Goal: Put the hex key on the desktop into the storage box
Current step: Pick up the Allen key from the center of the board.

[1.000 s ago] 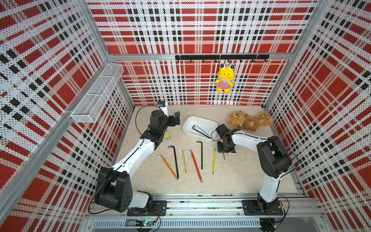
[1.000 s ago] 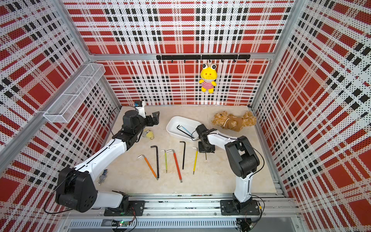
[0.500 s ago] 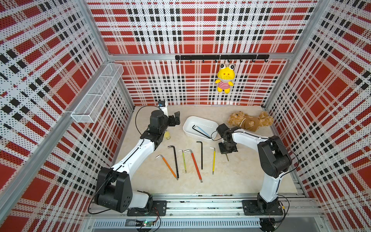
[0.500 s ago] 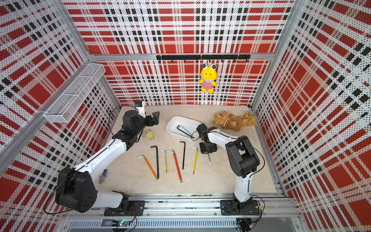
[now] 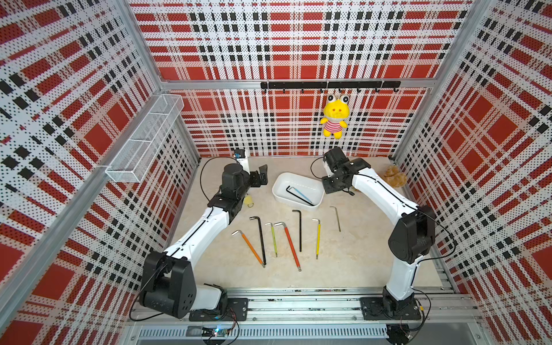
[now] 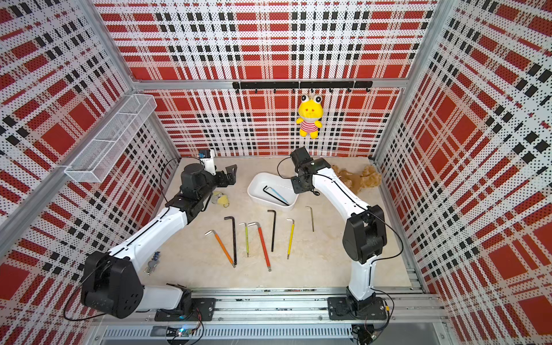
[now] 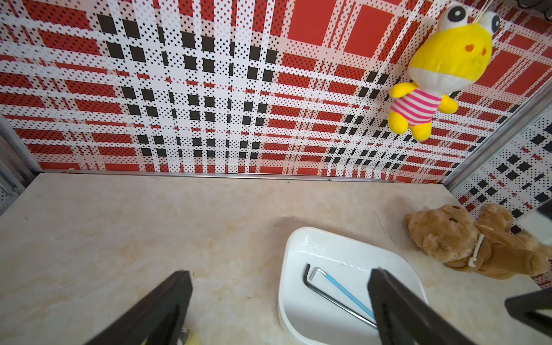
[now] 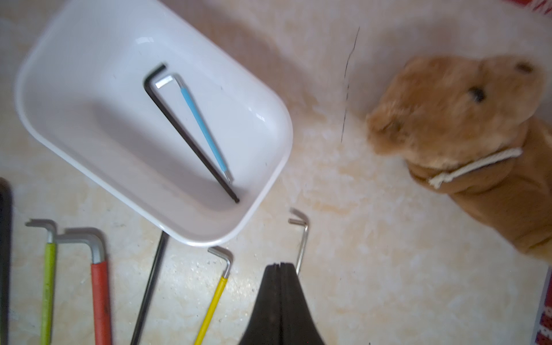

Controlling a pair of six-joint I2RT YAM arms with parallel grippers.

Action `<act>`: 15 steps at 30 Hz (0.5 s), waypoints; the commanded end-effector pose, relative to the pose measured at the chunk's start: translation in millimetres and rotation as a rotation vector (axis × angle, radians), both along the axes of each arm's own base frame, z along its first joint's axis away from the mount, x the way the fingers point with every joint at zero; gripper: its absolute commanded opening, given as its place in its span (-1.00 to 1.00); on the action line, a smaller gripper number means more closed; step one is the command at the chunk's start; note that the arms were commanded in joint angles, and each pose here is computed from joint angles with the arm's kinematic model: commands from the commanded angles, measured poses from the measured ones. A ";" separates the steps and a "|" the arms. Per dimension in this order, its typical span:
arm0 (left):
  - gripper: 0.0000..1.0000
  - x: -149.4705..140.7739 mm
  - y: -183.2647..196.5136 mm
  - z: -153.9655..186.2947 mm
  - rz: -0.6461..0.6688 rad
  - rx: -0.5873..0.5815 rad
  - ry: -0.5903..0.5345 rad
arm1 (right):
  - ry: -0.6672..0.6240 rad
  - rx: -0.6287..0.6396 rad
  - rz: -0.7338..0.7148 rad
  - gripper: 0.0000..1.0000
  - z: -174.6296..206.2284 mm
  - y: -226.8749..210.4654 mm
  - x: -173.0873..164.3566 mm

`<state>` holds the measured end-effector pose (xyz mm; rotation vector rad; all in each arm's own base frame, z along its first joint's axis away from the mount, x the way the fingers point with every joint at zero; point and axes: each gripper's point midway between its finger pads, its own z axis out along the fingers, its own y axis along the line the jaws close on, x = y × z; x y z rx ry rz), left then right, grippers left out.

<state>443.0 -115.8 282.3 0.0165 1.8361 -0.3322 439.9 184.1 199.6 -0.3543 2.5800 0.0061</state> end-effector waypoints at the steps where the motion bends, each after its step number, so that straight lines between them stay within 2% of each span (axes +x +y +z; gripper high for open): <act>1: 0.98 -2.0 6.8 20.7 0.023 -0.002 -0.046 | 0.126 -0.088 -0.027 -0.82 -28.5 -16.7 -8.7; 2: 0.98 -1.9 7.1 20.7 0.025 0.000 -0.046 | 0.145 -0.089 -0.035 -0.47 -35.5 -18.7 -11.8; 3: 0.99 -1.6 6.9 20.7 0.025 0.000 -0.046 | 0.160 -0.088 -0.053 -0.23 -43.5 -22.8 -15.0; 4: 0.98 -1.3 6.8 20.7 0.025 0.000 -0.045 | 0.182 -0.084 -0.072 0.01 -55.3 -28.2 -20.2; 5: 0.99 -1.2 6.6 21.1 0.024 0.001 -0.046 | 0.202 -0.071 -0.090 0.14 -65.1 -33.2 -24.7; 9: 0.98 1.1 4.3 19.3 0.013 -0.002 -0.041 | 0.282 -0.007 -0.170 0.18 -102.2 -54.1 -42.8; 15: 0.98 3.3 0.8 16.0 0.000 -0.009 -0.033 | 0.356 -0.013 -0.196 0.09 -138.9 -57.5 -57.7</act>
